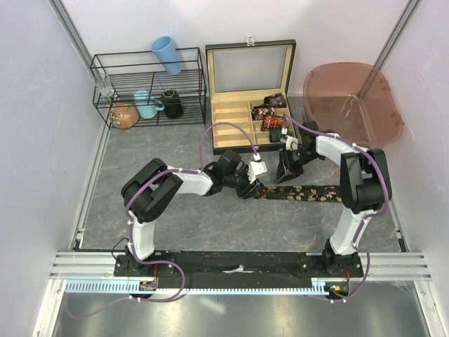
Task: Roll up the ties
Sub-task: Roll the tie at the center of the board.
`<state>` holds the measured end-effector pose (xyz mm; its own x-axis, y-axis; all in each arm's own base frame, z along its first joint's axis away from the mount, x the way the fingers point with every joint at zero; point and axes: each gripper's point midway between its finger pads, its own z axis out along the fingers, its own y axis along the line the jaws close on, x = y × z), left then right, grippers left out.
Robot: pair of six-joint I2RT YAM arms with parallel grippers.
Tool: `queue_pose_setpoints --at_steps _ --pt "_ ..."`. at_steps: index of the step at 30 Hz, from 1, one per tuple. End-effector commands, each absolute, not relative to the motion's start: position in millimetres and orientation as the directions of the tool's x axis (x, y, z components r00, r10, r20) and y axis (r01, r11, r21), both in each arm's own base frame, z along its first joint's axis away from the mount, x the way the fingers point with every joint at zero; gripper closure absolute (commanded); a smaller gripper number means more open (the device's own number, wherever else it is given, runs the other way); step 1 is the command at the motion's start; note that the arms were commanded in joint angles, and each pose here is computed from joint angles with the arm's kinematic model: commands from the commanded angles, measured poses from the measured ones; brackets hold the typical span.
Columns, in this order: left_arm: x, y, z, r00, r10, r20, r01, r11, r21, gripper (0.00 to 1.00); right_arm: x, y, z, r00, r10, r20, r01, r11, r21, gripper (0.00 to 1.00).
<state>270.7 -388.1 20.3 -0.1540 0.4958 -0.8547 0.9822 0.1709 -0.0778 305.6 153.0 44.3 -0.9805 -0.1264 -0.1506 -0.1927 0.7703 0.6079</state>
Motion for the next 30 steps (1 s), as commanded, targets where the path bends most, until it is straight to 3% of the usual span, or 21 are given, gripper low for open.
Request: queue_pose_setpoints --at_steps 1,4,11,18,30 --pt "252.4 -360.4 -20.5 -0.232 0.624 -0.746 0.971 0.196 -0.137 0.98 270.5 157.4 49.5 -0.983 -0.159 -0.097 -0.184 0.746 0.641 0.71" --pt "253.9 -362.6 -17.8 -0.229 0.621 -0.75 0.972 0.191 -0.139 0.98 260.2 157.5 37.6 -0.991 -0.128 -0.032 -0.119 0.753 0.647 0.71" --pt "253.3 -369.4 -3.9 -0.21 0.593 -0.778 0.977 0.149 -0.151 0.98 272.5 133.7 -5.3 -0.996 -0.095 0.0 -0.081 0.856 0.511 0.72" --pt "258.8 -379.4 35.7 -0.137 0.484 -0.865 0.991 0.06 -0.123 0.98 261.4 114.5 -27.5 -0.996 -0.064 0.068 -0.029 0.902 0.43 0.73" --pt "260.3 -391.5 82.2 0.0 0.33 -0.944 0.999 -0.049 -0.017 0.95 264.1 112.1 -33.5 -0.997 -0.035 0.071 -0.002 0.907 0.421 0.73"
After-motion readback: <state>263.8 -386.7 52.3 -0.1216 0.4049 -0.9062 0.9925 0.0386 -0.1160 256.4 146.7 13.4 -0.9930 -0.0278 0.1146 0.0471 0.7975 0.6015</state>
